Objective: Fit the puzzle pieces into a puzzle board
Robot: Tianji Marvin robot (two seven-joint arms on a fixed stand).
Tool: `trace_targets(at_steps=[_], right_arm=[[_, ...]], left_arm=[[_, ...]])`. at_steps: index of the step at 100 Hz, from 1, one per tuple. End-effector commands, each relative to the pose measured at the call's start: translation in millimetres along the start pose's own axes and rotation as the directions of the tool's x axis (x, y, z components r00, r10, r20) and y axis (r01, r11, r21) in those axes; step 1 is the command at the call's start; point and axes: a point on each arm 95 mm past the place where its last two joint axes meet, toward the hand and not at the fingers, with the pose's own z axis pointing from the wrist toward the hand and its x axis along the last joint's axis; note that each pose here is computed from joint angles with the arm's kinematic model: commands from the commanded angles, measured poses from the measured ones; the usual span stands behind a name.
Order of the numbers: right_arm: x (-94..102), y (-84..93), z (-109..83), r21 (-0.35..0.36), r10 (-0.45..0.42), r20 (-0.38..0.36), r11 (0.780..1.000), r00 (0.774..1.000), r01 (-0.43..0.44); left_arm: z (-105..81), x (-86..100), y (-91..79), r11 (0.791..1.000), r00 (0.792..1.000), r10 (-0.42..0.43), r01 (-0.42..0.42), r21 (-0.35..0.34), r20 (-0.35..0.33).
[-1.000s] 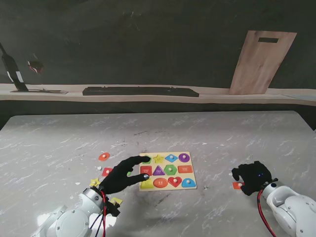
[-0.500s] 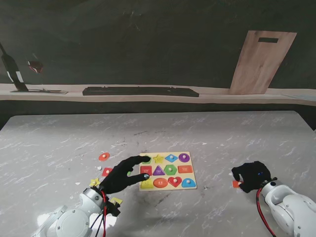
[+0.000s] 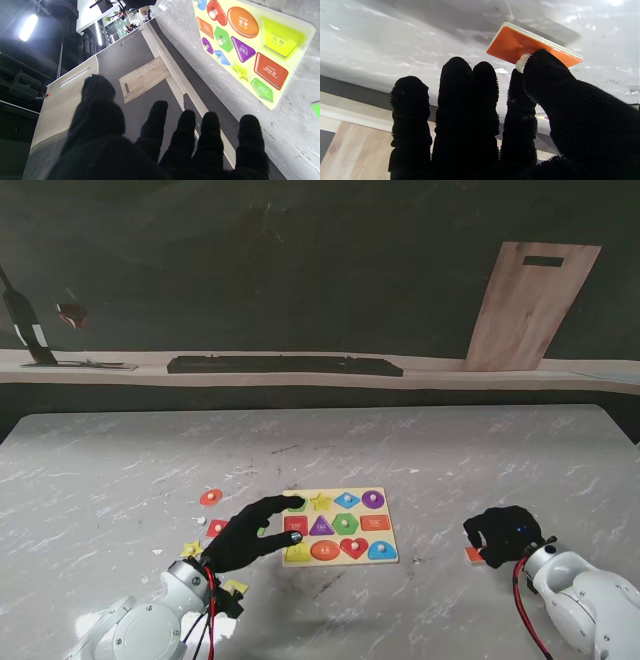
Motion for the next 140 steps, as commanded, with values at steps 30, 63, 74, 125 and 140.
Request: trace_targets(at_steps=[30,63,74,125,140], right_arm=[[43.8,35.3,55.3,-0.079,0.037,-0.065,0.996,0.997,-0.042],[90.8,59.1,99.8,-0.101,0.105,-0.083,0.989,0.991,-0.113],[105.0,64.3,107.7,-0.092,0.116,-0.093,0.988,0.989,-0.124],[135.3,60.2,123.6,-0.027,0.122,-0.108,0.992,0.987,-0.126],[136.8,56.7,128.9,-0.018,0.115,-0.103,0.993,0.988,-0.117]], left_arm=[[-1.3,1.5,0.2,1.0,1.0,-0.008,0.008,0.003,-0.005],[-2.9,1.5,-0.7,1.0,1.0,-0.008,0.008,0.01,-0.007],[-3.6,1.6,-1.2,1.0,1.0,-0.007,0.007,0.014,-0.007],[-5.3,1.3,-2.2,1.0,1.0,-0.007,0.007,0.018,-0.006],[-5.4,1.1,-2.2,1.0,1.0,-0.007,0.007,0.018,-0.006]])
